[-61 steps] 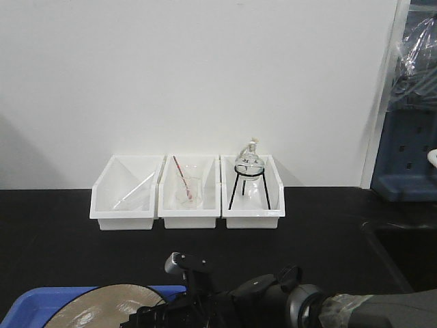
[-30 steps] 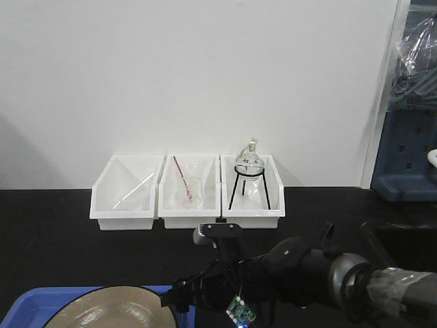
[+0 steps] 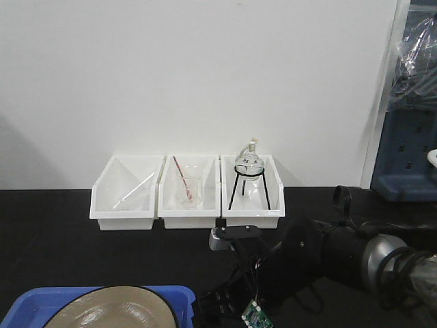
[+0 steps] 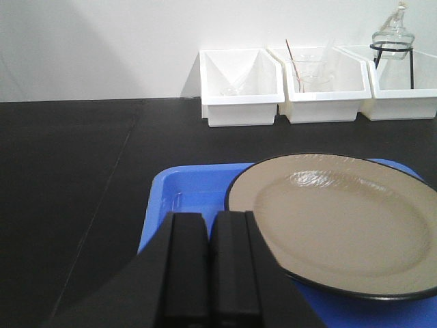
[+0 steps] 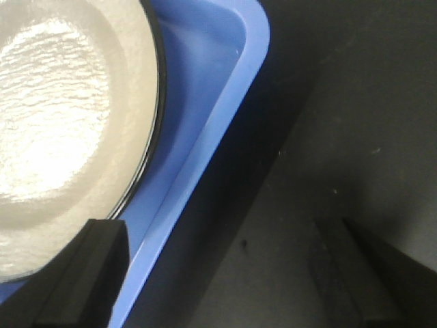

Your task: Place disk in tray to left cabinet

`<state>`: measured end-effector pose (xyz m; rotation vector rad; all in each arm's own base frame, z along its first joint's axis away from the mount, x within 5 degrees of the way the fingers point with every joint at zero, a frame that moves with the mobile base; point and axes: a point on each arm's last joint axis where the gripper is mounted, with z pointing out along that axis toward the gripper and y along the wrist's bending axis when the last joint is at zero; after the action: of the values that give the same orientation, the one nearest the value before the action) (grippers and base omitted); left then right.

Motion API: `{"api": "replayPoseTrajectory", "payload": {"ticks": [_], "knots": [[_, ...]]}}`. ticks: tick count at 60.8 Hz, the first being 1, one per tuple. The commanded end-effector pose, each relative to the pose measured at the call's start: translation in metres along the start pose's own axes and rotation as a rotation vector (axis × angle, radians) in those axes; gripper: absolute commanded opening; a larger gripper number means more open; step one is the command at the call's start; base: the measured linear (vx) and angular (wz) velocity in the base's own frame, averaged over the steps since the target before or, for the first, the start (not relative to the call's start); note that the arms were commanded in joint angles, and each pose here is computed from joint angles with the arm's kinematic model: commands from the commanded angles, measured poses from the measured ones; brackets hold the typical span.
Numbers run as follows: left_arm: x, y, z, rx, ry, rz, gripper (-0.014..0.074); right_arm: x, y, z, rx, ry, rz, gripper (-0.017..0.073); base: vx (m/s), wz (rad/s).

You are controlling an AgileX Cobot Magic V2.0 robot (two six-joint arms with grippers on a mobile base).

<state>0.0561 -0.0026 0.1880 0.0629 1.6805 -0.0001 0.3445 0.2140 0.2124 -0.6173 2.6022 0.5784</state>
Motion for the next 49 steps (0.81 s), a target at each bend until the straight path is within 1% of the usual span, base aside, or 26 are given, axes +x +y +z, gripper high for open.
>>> {"api": "replayPoseTrajectory", "payload": {"ticks": [1, 11, 16, 18, 20, 21, 24, 28, 32, 36, 39, 41, 42, 45, 48, 49], "knots": [[-0.004, 0.001, 0.0, -0.012, -0.096, -0.011, -0.0006, -0.015, 0.008, -0.028, -0.005, -0.103, -0.016, 0.0571, 0.0, 0.0], [-0.009, 0.001, 0.0, -0.017, -0.148, -0.022, -0.0006, -0.016, 0.009, -0.028, -0.013, -0.11, -0.005, 0.0571, 0.0, 0.0], [-0.021, 0.003, -0.003, -0.02, -0.247, -0.1, -0.0006, -0.016, 0.009, -0.028, -0.012, -0.111, -0.005, 0.0571, 0.0, 0.0], [-0.03, 0.004, -0.005, -0.024, -0.314, -0.134, -0.0006, -0.016, 0.009, -0.028, -0.012, -0.112, -0.005, 0.0571, 0.0, 0.0], [-0.039, 0.005, -0.008, -0.029, -0.378, -0.143, -0.0006, -0.016, 0.009, -0.028, -0.012, -0.112, -0.005, 0.0571, 0.0, 0.0], [-0.046, 0.006, -0.011, -0.032, -0.42, -0.144, -0.0006, -0.016, 0.009, -0.028, -0.012, -0.112, -0.005, 0.0571, 0.0, 0.0], [-0.061, 0.007, -0.017, -0.038, -0.491, -0.134, -0.0006, -0.016, 0.009, -0.028, -0.012, -0.112, -0.005, 0.0571, 0.0, 0.0], [-0.08, 0.007, -0.025, -0.039, -0.544, -0.121, -0.0005, -0.016, 0.009, -0.028, -0.014, -0.113, -0.003, 0.0571, 0.0, 0.0], [-0.098, 0.008, -0.029, -0.037, -0.553, -0.108, -0.0003, -0.016, 0.009, -0.028, -0.021, -0.114, 0.008, 0.0571, 0.0, 0.0], [-0.119, 0.007, -0.031, -0.027, -0.519, -0.102, -0.0003, -0.016, 0.011, -0.028, -0.036, -0.117, 0.026, 0.0571, 0.0, 0.0], [-0.132, 0.007, -0.026, -0.028, -0.463, -0.059, -0.0003, -0.017, 0.012, -0.028, -0.048, -0.12, 0.041, 0.0571, 0.0, 0.0], [-0.139, 0.007, -0.025, -0.032, -0.439, -0.016, -0.0003, -0.017, 0.012, -0.028, -0.057, -0.122, 0.053, 0.0571, 0.0, 0.0], [-0.142, 0.007, -0.02, -0.036, -0.406, 0.021, -0.0003, -0.017, 0.013, -0.028, -0.061, -0.123, 0.057, 0.0571, 0.0, 0.0], [-0.154, 0.007, -0.014, -0.046, -0.363, 0.109, -0.0003, -0.018, 0.013, -0.028, -0.07, -0.127, 0.07, 0.0571, 0.0, 0.0], [-0.164, 0.008, 0.0, -0.058, -0.299, 0.22, -0.0003, -0.018, 0.014, -0.028, -0.076, -0.13, 0.078, 0.0571, 0.0, 0.0], [-0.164, 0.008, 0.004, -0.059, -0.281, 0.242, -0.0003, -0.018, 0.014, -0.028, -0.077, -0.132, 0.08, 0.0571, 0.0, 0.0]]}}
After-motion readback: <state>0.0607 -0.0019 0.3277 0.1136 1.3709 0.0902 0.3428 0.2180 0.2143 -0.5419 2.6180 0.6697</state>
